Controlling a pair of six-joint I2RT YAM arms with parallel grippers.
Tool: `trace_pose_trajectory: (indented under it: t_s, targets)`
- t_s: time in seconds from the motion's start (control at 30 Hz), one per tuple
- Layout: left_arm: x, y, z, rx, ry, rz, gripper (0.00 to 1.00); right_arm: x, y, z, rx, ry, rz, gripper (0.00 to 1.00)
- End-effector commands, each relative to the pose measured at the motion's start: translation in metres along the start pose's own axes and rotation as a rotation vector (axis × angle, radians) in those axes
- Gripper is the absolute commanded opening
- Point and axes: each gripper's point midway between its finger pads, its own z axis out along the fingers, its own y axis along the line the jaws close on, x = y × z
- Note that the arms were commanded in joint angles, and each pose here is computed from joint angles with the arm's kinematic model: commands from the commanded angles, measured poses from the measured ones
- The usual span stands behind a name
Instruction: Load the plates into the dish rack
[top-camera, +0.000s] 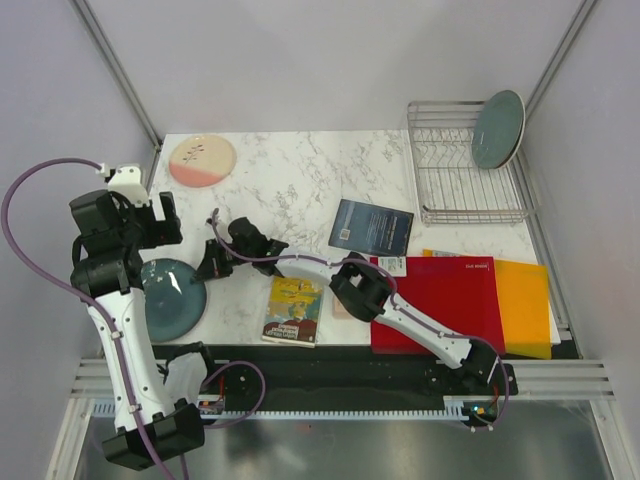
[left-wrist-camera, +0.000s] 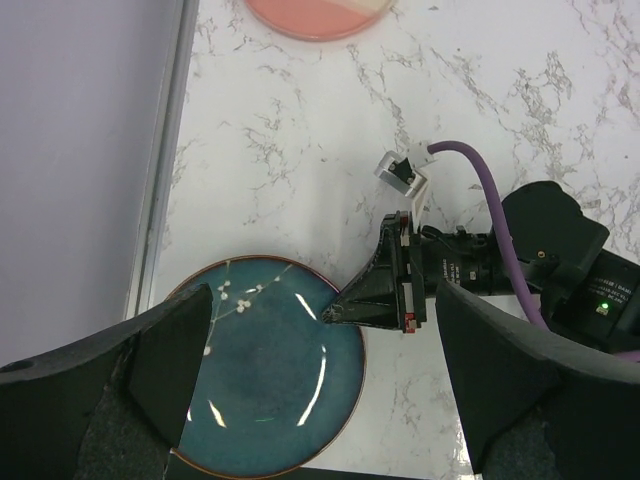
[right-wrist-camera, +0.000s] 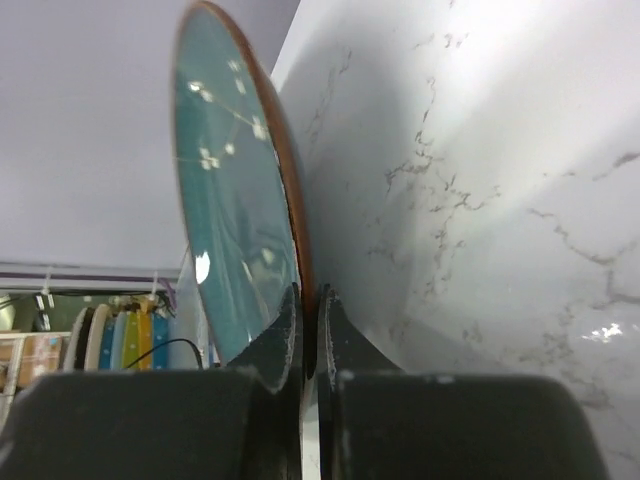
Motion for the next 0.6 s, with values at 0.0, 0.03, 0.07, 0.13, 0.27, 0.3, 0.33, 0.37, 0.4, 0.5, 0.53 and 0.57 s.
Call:
trace_pose_trajectory:
  t_s: [0.0,0.03,0.07,0.13,0.27,0.3,0.33,0.37,0.4,0.5,0.53,0.57]
  targets:
    - [0.006,-0.010,0.003,0.038,0.013,-0.076,1.00,-0.057,-0.040,-0.041,0.123,-0.111,-0.002,0.00]
    - [0.009,-0.011,0.010,0.048,0.012,-0.084,1.00,-0.089,-0.041,-0.064,0.147,-0.163,-0.008,0.00]
    - [0.010,-0.012,0.015,0.057,0.007,-0.090,1.00,-0.099,-0.050,-0.077,0.175,-0.175,-0.028,0.00]
    - [0.012,-0.016,0.031,0.086,-0.017,-0.101,1.00,-0.139,-0.059,-0.119,0.224,-0.229,-0.040,0.00]
    - [0.012,-0.020,0.060,0.138,-0.040,-0.131,1.00,-0.181,-0.091,-0.195,0.328,-0.285,-0.057,0.00]
    - [0.019,-0.026,0.072,0.184,-0.012,-0.136,1.00,-0.192,-0.102,-0.220,0.354,-0.305,-0.049,0.00]
    - [0.021,-0.028,0.078,0.204,-0.002,-0.138,1.00,-0.201,-0.095,-0.232,0.350,-0.317,-0.057,0.00]
    - [0.020,-0.029,0.085,0.219,-0.002,-0.143,1.00,-0.200,-0.100,-0.242,0.357,-0.312,-0.042,0.00]
    - [0.025,-0.036,0.091,0.262,0.010,-0.158,1.00,-0.207,-0.103,-0.256,0.367,-0.324,-0.050,0.00]
    - [0.036,-0.044,0.117,0.320,0.049,-0.230,0.99,-0.213,-0.098,-0.277,0.374,-0.330,-0.043,0.00]
    - [0.045,-0.046,0.130,0.344,0.087,-0.254,0.98,-0.214,-0.096,-0.281,0.380,-0.329,-0.045,0.00]
    - [0.040,-0.053,0.136,0.390,0.066,-0.278,0.98,-0.217,-0.092,-0.285,0.377,-0.333,-0.049,0.00]
